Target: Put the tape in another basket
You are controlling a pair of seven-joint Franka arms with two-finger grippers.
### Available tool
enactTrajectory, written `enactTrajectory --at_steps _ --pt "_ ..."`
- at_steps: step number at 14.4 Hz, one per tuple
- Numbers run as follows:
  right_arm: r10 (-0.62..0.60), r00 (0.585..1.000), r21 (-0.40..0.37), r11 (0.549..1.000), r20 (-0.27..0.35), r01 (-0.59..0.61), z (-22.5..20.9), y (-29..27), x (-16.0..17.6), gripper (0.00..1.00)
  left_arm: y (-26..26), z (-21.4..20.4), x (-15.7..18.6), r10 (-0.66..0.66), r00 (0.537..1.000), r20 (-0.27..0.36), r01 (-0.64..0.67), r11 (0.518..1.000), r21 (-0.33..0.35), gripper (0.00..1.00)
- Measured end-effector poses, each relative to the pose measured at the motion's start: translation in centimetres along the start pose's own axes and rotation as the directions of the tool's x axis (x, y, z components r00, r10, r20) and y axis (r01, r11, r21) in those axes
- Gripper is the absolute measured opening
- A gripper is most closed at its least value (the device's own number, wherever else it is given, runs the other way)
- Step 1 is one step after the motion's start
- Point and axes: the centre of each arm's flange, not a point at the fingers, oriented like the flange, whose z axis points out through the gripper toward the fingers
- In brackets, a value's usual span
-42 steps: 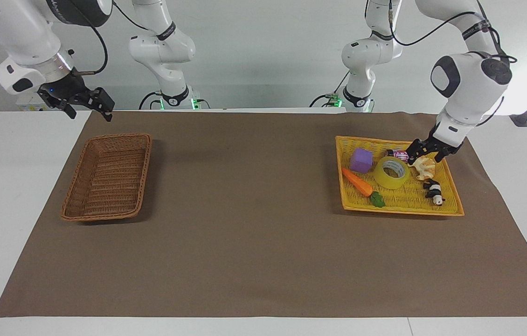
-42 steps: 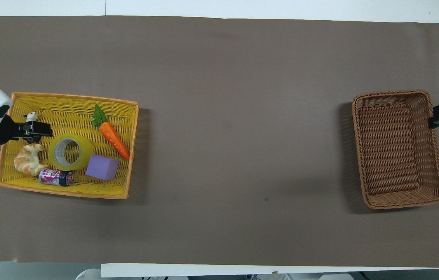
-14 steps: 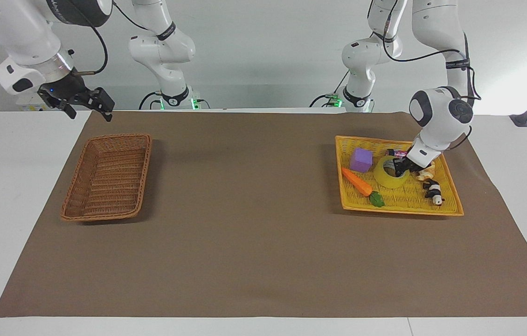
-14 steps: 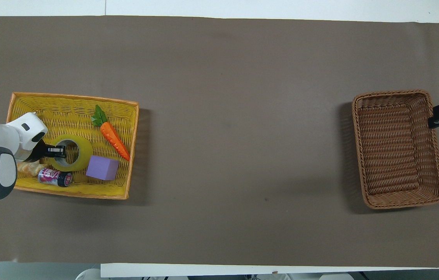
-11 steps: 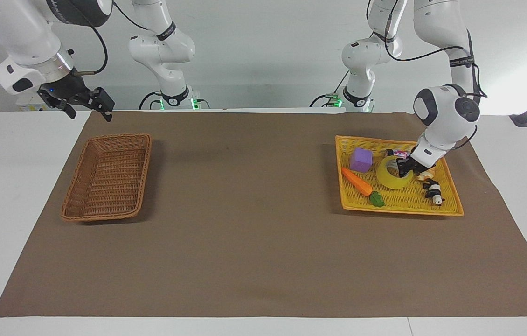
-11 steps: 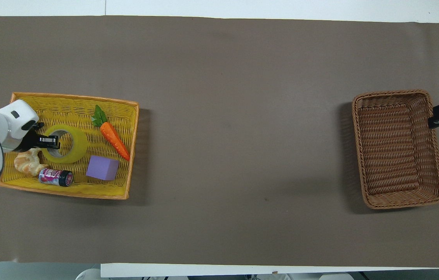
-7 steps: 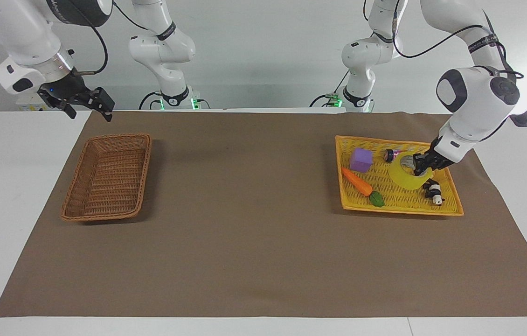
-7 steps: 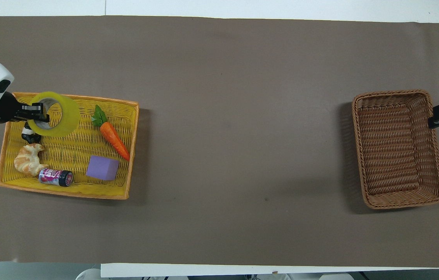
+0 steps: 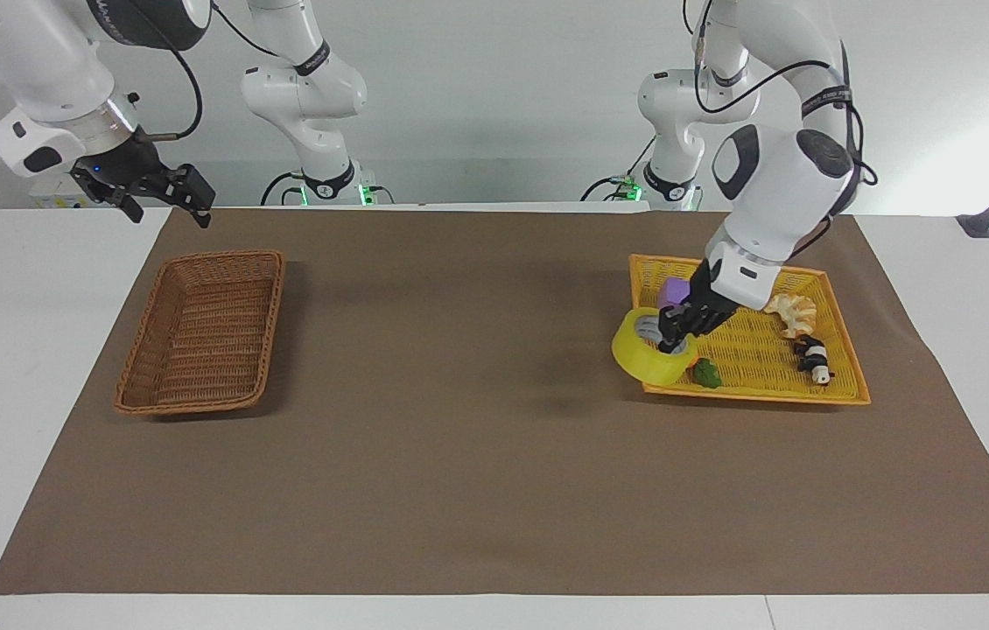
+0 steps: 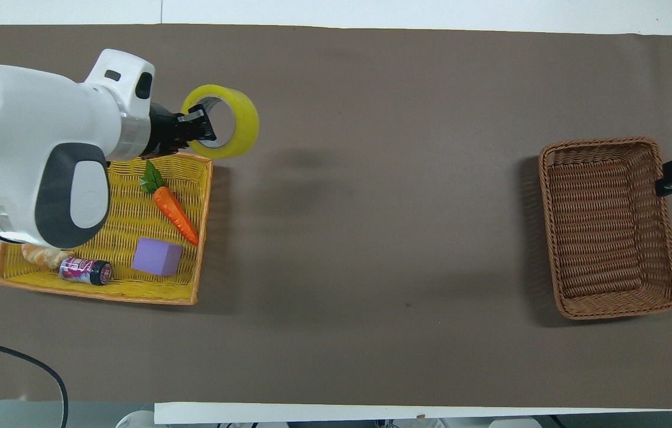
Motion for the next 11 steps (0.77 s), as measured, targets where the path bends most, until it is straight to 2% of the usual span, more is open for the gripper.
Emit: enactTrajectory --at_steps 3,11 --pt "0.0 1.0 0.0 1.0 0.0 0.0 0.0 0.0 0.0 1.0 3.1 -0.1 -1.6 0.004 1.0 0.017 -0.003 0.998 -0.059 0.22" --pt "-0.021 1.0 0.001 1.0 0.005 0.021 0.2 -0.8 0.0 1.0 9.0 -0.4 -5.9 0.102 0.987 0.122 -0.089 0.99 -0.111 0.22"
